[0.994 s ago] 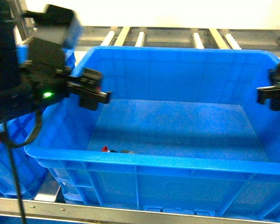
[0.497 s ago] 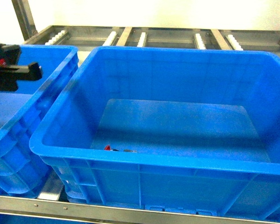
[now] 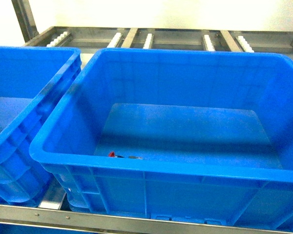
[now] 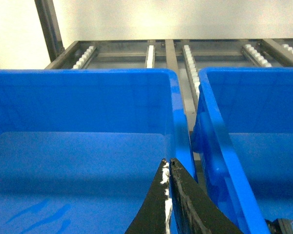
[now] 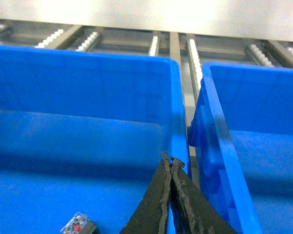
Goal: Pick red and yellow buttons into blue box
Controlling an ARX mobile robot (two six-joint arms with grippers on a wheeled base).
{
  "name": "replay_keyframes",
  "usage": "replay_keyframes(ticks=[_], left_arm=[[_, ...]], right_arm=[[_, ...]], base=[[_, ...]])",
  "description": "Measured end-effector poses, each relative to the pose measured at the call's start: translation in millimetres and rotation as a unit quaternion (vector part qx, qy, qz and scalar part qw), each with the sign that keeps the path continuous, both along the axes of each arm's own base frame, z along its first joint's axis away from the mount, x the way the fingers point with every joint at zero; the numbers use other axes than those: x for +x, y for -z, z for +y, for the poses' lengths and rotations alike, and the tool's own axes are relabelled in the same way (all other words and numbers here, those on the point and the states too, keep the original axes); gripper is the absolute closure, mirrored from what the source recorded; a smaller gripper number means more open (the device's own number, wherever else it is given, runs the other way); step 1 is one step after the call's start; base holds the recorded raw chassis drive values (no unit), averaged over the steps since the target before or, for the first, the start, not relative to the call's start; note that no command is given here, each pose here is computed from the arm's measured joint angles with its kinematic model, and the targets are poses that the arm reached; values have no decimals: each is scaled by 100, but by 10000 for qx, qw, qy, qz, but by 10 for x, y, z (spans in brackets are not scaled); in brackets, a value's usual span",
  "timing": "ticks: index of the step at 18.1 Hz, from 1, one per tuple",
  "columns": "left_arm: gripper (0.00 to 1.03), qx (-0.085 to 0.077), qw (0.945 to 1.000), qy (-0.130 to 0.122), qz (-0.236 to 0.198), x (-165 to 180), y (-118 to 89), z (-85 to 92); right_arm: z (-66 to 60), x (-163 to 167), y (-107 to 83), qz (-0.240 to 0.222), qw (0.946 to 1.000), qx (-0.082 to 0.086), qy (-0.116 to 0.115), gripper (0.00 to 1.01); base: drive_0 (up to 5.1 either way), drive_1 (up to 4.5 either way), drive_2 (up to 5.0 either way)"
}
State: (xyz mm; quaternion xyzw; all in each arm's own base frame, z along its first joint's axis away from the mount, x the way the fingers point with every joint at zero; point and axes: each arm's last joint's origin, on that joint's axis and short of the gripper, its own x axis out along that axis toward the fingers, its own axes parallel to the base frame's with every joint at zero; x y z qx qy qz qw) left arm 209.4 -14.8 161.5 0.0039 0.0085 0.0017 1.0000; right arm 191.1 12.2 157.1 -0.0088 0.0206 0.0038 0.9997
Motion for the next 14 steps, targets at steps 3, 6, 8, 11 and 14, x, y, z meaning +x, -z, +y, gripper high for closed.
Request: replay_keyframes(ticks=[3, 6, 8, 11, 14], left_arm=[[101, -19, 10000, 13, 31, -452, 6, 148], [101, -19, 10000, 13, -30, -575, -21, 148], [101, -19, 10000, 13, -2, -632, -11, 148], [101, -19, 10000, 13, -87, -714, -53, 148], [101, -19, 9999, 13, -103, -748, -66, 148]], right_arm=[[-122, -365, -67, -165, 9999, 16, 34, 99], [-122, -476, -57, -123, 9999, 16, 36, 99], [-122, -519, -85, -194, 9998, 16, 34, 99], [-122, -590, -115, -238, 9997, 17, 36, 99], [-122, -623, -124, -255, 9997, 15, 36, 99]], base=[[0, 0, 0], [0, 0, 0], [0, 0, 0], [0, 0, 0], [0, 0, 0]])
